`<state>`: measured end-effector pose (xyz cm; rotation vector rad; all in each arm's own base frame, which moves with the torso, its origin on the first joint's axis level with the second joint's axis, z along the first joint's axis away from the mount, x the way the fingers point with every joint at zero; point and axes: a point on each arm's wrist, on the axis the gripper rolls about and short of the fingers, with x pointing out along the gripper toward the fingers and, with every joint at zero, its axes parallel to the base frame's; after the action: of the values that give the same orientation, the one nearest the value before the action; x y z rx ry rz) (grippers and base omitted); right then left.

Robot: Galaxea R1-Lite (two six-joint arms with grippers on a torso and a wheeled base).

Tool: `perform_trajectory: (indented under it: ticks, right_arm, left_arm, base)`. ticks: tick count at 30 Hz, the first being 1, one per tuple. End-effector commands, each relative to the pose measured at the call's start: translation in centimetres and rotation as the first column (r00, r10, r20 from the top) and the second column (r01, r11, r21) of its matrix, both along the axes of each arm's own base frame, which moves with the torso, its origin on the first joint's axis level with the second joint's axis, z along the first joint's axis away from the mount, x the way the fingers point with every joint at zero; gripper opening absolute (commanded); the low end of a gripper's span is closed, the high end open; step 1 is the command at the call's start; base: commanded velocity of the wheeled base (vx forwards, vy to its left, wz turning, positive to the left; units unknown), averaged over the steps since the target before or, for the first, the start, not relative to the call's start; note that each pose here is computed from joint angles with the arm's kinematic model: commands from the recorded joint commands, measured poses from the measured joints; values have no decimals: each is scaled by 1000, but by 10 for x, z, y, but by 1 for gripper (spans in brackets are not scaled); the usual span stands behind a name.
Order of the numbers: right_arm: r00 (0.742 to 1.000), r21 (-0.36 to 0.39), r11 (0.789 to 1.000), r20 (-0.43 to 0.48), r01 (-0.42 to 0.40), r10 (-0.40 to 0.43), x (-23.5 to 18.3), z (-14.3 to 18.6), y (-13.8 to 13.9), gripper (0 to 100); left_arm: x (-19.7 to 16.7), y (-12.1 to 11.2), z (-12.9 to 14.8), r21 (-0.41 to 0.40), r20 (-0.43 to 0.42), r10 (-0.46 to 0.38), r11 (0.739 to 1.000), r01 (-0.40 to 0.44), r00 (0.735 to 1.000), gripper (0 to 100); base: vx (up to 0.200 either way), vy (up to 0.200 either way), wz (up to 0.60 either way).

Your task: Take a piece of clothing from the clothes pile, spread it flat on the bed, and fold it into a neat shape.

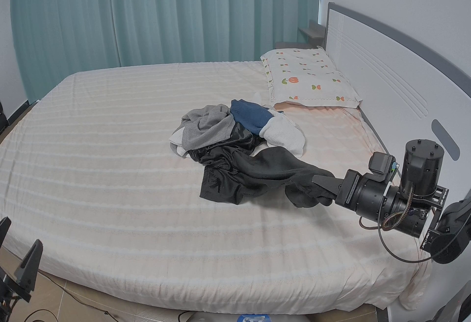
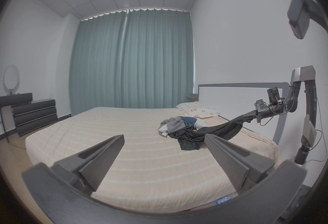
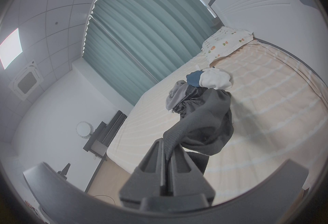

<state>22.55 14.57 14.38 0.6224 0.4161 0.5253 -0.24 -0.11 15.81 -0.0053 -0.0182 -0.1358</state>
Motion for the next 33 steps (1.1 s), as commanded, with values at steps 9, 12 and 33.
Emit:
perform_trajectory:
  ticks: [9, 12, 33]
  right_arm:
    - [998, 20, 998, 31, -53, 53, -13, 6, 8, 0]
    - [998, 19, 998, 27, -54, 54, -13, 5, 10, 0]
    - [1000, 40, 999, 12, 19, -20, -21, 5, 7, 0]
  left_arm:
    - [182, -70, -27, -52, -438, -292, 952, 300, 850, 100]
    - [204, -85, -48, -78, -473, -310, 947, 312, 825, 100]
    - [305, -205, -182, -213, -497, -424, 906, 367, 758, 100]
  base:
    - [0, 0, 0]
    - [0, 0, 0]
    - [0, 0, 0]
